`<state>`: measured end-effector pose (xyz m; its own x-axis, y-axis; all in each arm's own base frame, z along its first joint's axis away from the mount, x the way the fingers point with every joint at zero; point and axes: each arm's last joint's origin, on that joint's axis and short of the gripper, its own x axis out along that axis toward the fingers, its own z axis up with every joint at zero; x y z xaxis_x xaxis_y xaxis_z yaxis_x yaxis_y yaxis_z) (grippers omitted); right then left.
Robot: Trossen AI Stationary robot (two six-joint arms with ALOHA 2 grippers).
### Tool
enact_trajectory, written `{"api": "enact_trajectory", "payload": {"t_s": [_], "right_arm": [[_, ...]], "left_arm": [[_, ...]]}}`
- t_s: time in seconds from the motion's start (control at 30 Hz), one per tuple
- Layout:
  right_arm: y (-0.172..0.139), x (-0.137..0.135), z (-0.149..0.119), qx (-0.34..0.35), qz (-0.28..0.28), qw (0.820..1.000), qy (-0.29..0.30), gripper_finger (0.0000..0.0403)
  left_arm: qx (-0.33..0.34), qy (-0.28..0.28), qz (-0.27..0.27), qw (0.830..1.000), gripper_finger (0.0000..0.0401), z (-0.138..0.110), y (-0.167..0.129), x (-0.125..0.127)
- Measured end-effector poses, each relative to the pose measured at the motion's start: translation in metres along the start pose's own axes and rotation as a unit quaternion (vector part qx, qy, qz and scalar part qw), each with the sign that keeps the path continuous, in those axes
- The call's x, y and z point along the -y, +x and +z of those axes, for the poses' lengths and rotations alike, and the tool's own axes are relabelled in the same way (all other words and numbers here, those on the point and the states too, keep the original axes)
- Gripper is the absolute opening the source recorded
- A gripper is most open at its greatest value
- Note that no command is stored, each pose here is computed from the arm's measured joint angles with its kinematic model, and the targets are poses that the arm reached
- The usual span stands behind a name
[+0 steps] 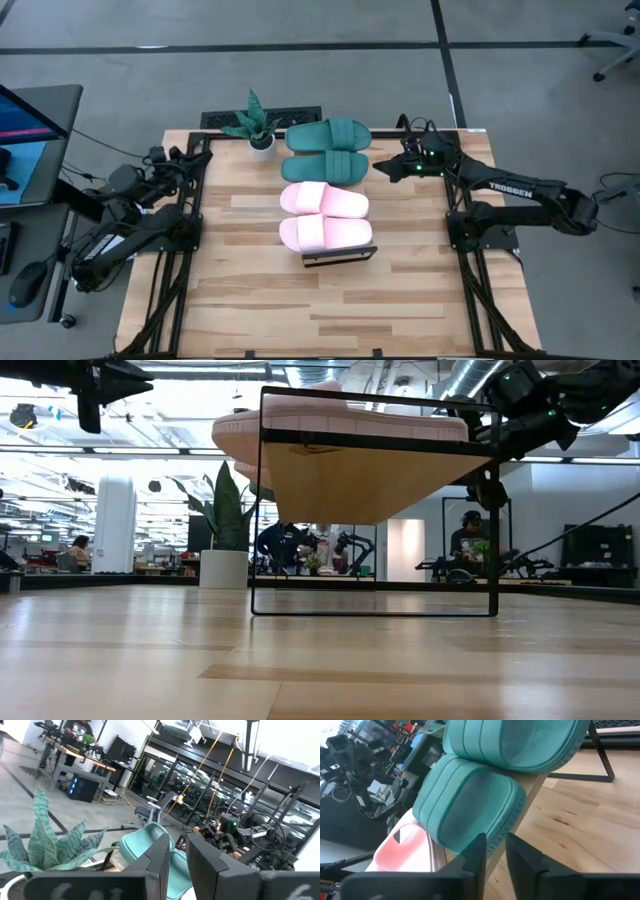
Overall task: Pick and place slides into the shelf
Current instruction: Adjust the slippers on the shelf
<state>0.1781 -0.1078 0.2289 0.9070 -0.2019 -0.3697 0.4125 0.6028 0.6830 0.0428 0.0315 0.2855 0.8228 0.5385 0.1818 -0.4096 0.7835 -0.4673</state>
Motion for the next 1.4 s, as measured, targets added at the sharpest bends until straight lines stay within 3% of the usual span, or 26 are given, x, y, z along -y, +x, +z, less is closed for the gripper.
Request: {"api": "enact_trajectory", "payload": {"t_s": [0.23,0.43,1.4], "right_arm": [[0.0,-0.002,0.002,0.013,0.008,1.0,0.005,0.0137],[0.004,0.002,0.004,0.014,0.001,1.0,0.02,0.0166],[0.013,0.007,0.004,0.01,-0.003,0.999,0.031,0.0168]], "left_arm": [[-0.001,0.0,-0.001,1.0,0.0051,0.0,0.0,0.0],[-0.009,-0.001,0.003,1.0,0.0051,-0.002,0.0,-0.001],[-0.019,-0.004,0.005,1.0,0.0051,-0.003,0.0,-0.002]]}}
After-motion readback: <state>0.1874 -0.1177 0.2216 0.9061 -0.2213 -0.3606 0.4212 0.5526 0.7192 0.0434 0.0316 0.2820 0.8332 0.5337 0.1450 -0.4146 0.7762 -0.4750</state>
